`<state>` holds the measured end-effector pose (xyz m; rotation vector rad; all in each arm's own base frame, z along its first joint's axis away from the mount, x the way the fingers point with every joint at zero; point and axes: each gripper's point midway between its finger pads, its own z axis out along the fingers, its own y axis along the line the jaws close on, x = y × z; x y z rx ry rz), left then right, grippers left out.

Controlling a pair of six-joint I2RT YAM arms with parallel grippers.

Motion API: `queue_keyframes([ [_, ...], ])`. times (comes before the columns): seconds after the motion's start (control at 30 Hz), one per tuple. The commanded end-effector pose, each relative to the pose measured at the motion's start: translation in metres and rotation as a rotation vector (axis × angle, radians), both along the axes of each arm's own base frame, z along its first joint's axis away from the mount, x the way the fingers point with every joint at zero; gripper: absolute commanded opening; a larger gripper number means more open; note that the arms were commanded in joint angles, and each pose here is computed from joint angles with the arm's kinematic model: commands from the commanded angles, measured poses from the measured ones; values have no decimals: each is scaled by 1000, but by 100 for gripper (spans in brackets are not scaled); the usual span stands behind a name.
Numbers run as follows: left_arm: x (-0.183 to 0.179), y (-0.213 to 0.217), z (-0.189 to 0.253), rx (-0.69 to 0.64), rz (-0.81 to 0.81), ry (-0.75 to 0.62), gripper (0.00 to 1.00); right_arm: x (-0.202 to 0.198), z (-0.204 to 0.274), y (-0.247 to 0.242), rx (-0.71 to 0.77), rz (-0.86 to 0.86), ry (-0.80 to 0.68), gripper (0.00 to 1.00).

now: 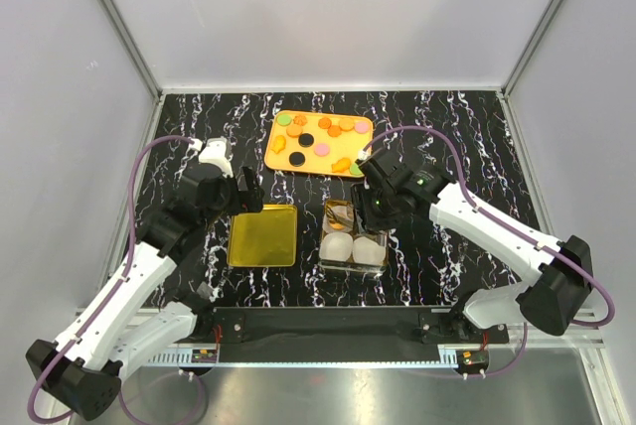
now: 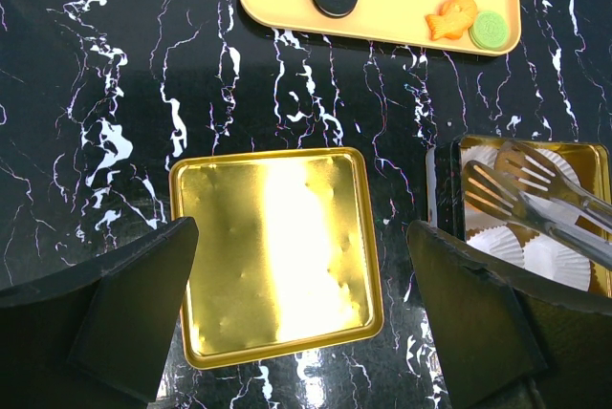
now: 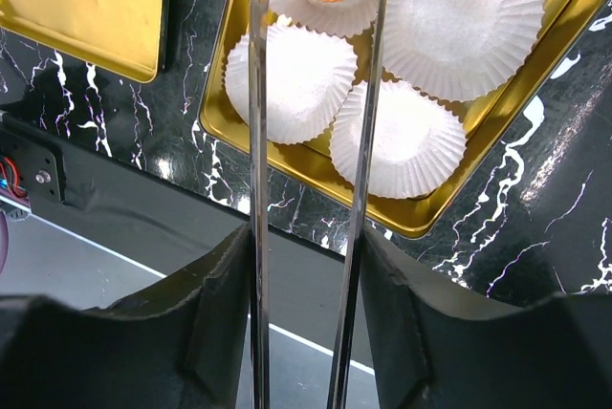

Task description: Pack the cookies

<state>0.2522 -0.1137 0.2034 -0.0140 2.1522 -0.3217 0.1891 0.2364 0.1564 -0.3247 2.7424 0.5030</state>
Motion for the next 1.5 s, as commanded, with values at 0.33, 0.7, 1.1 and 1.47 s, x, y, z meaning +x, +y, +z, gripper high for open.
queue_keyframes([
  [0.33,7,-3,10,-15,-5,-35,99,-5,28,-1,35,31,-55,51],
  [0.7,6,-3,9,-17,-6,-36,99,4,77,-12,14,50,-156,49],
  [1.1,6,-2,10,-14,-2,-35,99,132,79,9,22,12,-224,50],
  [1.47,6,0,12,-12,9,-43,99,238,44,28,-51,-77,-220,51],
])
